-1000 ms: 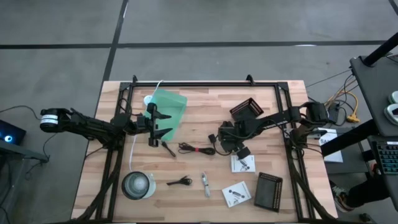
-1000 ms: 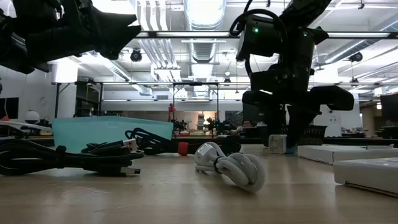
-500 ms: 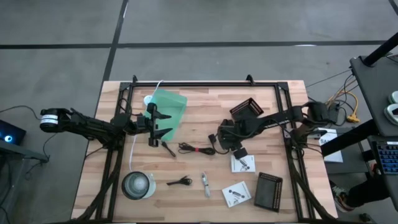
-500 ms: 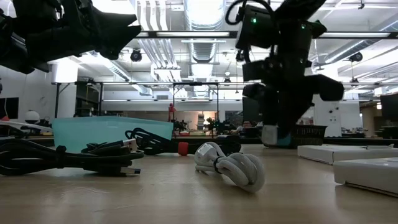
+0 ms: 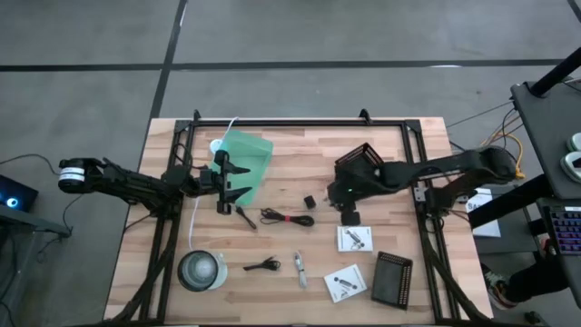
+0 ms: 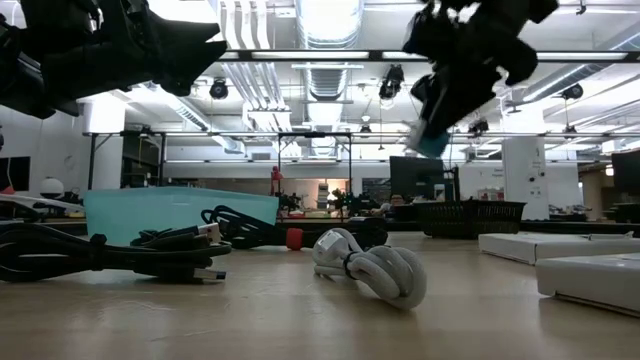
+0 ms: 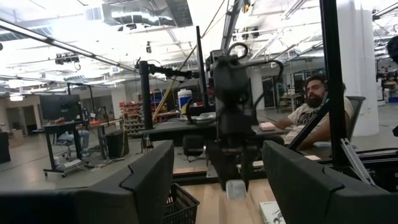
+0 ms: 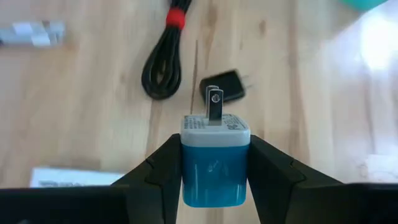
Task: Pick and place items into bin
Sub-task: Put the blue charger adapter into the top black bin
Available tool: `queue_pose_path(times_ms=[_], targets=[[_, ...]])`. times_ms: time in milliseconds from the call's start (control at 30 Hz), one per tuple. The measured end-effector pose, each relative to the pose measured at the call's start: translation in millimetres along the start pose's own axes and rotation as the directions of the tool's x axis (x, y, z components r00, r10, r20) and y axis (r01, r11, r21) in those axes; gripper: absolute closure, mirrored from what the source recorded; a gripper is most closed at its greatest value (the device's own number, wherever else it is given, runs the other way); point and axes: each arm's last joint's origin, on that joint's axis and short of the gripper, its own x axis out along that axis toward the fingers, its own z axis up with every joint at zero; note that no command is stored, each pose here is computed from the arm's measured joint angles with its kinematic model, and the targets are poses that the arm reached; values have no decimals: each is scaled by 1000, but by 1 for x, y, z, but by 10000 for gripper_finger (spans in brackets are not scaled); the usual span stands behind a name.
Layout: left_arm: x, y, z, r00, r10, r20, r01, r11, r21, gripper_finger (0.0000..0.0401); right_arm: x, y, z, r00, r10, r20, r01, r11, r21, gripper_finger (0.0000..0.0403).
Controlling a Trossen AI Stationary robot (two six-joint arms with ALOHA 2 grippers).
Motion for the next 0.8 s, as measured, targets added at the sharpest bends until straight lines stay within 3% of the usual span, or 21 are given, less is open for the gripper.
queue_pose_path(times_ms=[200,367,600,800], targets=[[0,0,1,1000,0,5,0,1000,27,173,-17,-3,-22,975,-121,186,101,989,112,271],[0,0,1,1000,2,5,-3,998,70,173,-26,-7,-38,928,-270,256,206,946,251,271],[0,0,1,1000,3,4,-3,998,70,173,-34,-13,-56,832,-508,224,371,808,457,271],[0,0,1,1000,3,4,-3,998,70,173,-37,-16,-63,760,-626,173,435,689,580,271]])
